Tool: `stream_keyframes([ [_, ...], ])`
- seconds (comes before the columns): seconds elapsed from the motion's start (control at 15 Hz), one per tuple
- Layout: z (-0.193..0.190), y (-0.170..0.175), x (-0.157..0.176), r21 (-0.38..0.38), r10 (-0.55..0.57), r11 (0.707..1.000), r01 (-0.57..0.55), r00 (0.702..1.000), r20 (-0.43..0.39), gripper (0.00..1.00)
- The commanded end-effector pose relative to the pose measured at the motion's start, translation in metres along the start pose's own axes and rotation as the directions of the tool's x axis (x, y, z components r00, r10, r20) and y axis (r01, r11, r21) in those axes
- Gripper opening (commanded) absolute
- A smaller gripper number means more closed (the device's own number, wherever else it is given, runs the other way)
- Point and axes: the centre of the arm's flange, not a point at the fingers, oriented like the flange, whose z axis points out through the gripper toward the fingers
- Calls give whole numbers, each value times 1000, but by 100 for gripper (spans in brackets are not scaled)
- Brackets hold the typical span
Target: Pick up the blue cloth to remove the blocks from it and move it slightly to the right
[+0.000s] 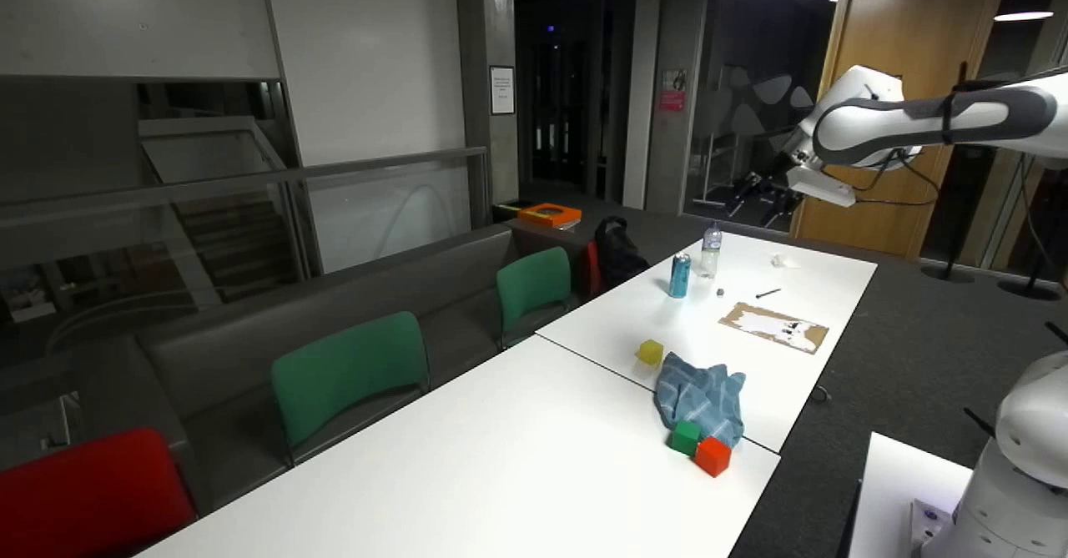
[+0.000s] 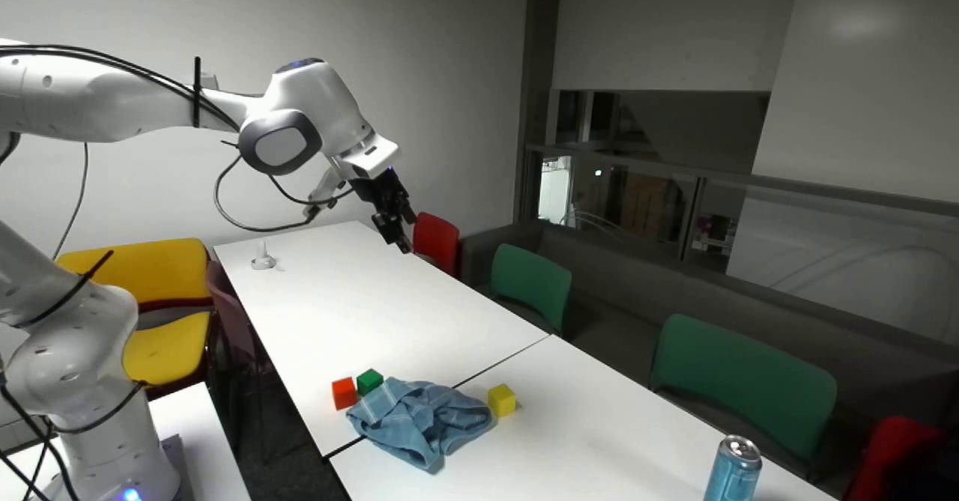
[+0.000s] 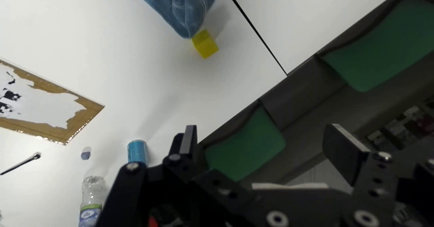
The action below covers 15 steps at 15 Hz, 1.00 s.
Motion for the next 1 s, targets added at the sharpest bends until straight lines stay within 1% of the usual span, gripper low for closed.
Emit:
stream_keyframes([
  [0.0, -48, 23, -23, 0, 35, 999, -35, 993, -110, 100],
  [0.07, -30, 12, -5, 8, 17, 1000, -16, 998, -54, 100],
  [0.13, -40, 17, -8, 11, 21, 1000, -21, 997, -73, 100],
  [0.27, -48, 21, -15, 16, 24, 1000, -22, 996, -86, 100],
  [0.93, -44, 21, -18, 12, 22, 1000, -21, 997, -78, 100],
])
